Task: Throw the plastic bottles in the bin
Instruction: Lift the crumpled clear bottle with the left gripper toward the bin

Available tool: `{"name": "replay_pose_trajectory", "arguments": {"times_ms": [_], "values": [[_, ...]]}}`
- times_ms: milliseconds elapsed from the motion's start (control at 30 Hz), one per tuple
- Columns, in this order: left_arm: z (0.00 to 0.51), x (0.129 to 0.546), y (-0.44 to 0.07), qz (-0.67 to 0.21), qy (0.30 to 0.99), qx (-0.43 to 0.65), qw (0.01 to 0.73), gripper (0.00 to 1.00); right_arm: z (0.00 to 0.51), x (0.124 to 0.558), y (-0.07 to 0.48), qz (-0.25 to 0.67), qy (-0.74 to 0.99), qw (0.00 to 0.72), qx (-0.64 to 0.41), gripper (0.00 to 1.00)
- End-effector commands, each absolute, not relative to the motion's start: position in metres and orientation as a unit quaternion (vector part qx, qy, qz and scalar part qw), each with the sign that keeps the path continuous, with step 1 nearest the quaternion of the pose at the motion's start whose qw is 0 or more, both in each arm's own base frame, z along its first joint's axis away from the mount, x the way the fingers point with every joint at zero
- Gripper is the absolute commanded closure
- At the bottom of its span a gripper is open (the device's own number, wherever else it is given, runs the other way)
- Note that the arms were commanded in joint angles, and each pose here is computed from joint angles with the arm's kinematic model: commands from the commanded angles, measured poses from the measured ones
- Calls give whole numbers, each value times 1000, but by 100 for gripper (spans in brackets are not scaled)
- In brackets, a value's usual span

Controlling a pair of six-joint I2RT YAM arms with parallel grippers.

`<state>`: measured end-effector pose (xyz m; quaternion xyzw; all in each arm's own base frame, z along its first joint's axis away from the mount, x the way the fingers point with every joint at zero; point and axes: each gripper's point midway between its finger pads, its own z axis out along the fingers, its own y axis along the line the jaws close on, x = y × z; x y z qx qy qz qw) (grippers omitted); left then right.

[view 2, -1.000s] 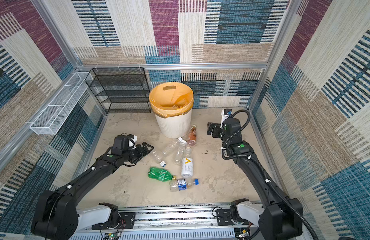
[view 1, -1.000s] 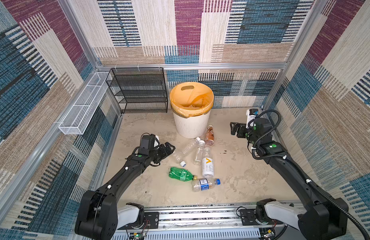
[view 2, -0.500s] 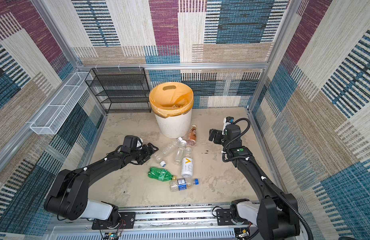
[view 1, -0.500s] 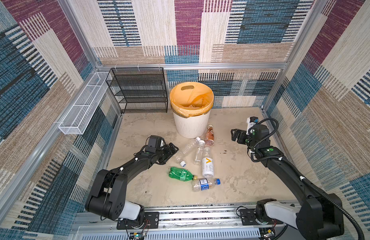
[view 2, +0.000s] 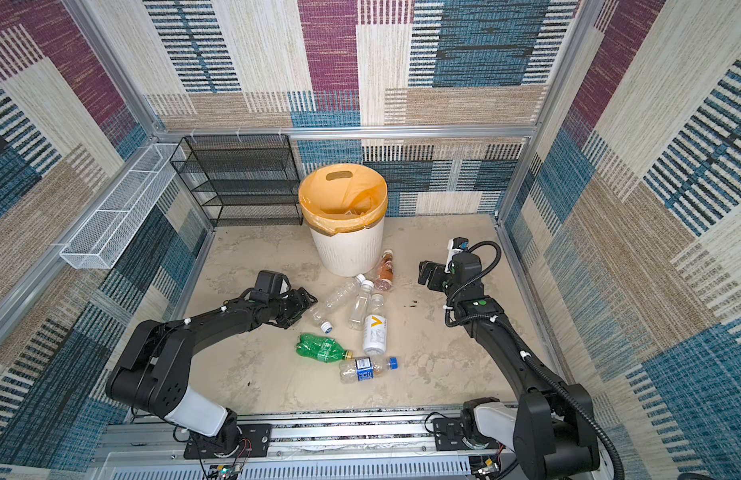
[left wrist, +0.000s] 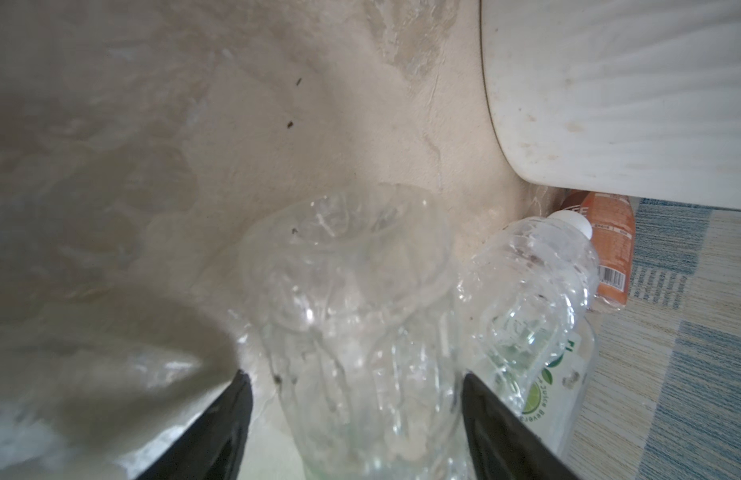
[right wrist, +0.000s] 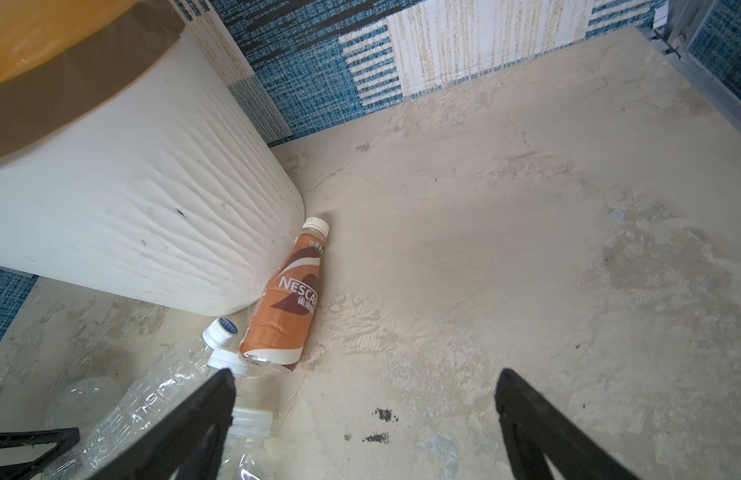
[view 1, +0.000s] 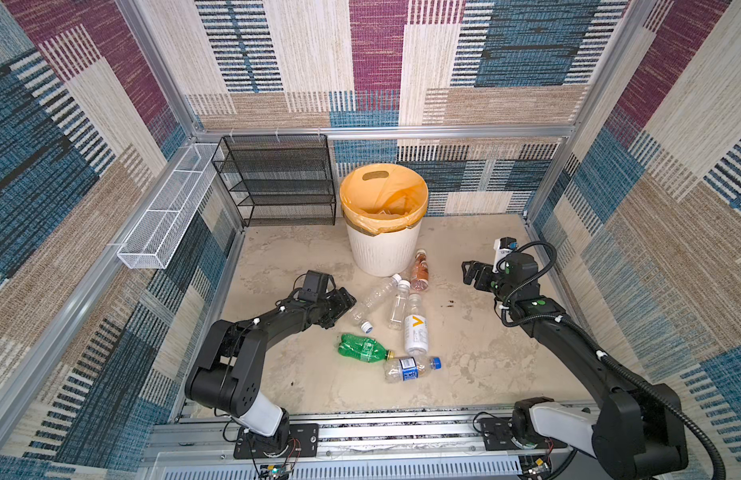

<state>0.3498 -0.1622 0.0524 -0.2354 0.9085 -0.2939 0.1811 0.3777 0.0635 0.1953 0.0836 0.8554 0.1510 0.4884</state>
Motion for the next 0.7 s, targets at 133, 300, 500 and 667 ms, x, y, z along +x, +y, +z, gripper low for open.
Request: {"name": "replay_pose_trajectory", "arguments": {"times_ms": [133, 300, 500, 667], "values": [[47, 356, -159, -284, 909, -235, 195, 36, 206, 380, 62, 159, 842, 508, 87, 2], [44, 356, -153, -273, 911, -237, 196, 42, 208, 379, 60, 155, 838, 515, 88, 2], [64, 359, -140, -275, 904, -240, 224, 43, 208, 379, 61, 157, 839, 514, 86, 3], [114, 367, -125, -319, 874, -209, 302, 43, 207, 384, 63, 156, 843, 508, 79, 3]]}}
